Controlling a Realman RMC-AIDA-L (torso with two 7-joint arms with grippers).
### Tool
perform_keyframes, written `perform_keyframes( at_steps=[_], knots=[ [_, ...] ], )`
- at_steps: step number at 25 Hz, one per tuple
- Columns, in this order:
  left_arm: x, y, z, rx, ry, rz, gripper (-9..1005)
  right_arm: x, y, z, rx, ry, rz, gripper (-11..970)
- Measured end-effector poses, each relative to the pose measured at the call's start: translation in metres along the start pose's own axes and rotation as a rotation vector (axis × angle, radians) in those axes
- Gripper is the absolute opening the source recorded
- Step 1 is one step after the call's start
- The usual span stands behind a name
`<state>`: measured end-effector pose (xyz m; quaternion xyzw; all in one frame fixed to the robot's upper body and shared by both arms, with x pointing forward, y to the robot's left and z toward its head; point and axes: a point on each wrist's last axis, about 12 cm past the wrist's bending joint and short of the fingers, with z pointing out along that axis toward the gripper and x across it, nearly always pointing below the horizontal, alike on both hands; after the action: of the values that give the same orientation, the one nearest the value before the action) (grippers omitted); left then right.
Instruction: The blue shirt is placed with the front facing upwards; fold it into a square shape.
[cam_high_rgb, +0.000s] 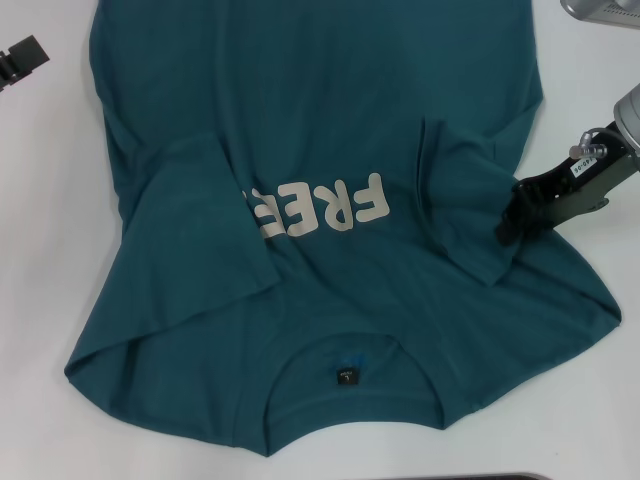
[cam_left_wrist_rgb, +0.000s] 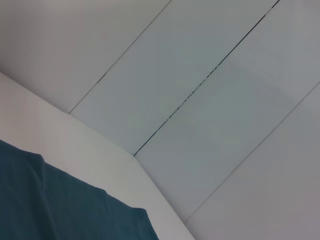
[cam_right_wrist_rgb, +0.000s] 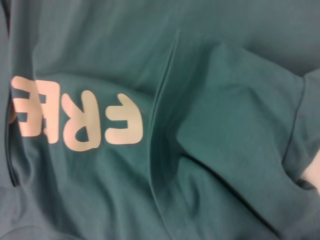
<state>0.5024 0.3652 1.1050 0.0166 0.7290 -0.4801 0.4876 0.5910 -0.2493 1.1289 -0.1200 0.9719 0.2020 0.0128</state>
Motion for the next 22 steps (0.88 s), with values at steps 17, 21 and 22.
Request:
perform_keyframes(
  at_steps=[17,21,22],
  knots=[
    [-0.004,0.002,-0.002,-0.020,-0.032,0.004,764,0.008,0.000,0.002,-0.193,-0.039,0.073,11],
    [-0.007,0.004,-0.004,-0.034,-0.066,0.003,764,0.018,-0.003,0.011,-0.241,-0.023,0.111,12],
    [-0.008,0.005,-0.004,-0.040,-0.071,0.000,764,0.020,-0.004,0.013,-0.252,-0.024,0.119,13]
  ],
)
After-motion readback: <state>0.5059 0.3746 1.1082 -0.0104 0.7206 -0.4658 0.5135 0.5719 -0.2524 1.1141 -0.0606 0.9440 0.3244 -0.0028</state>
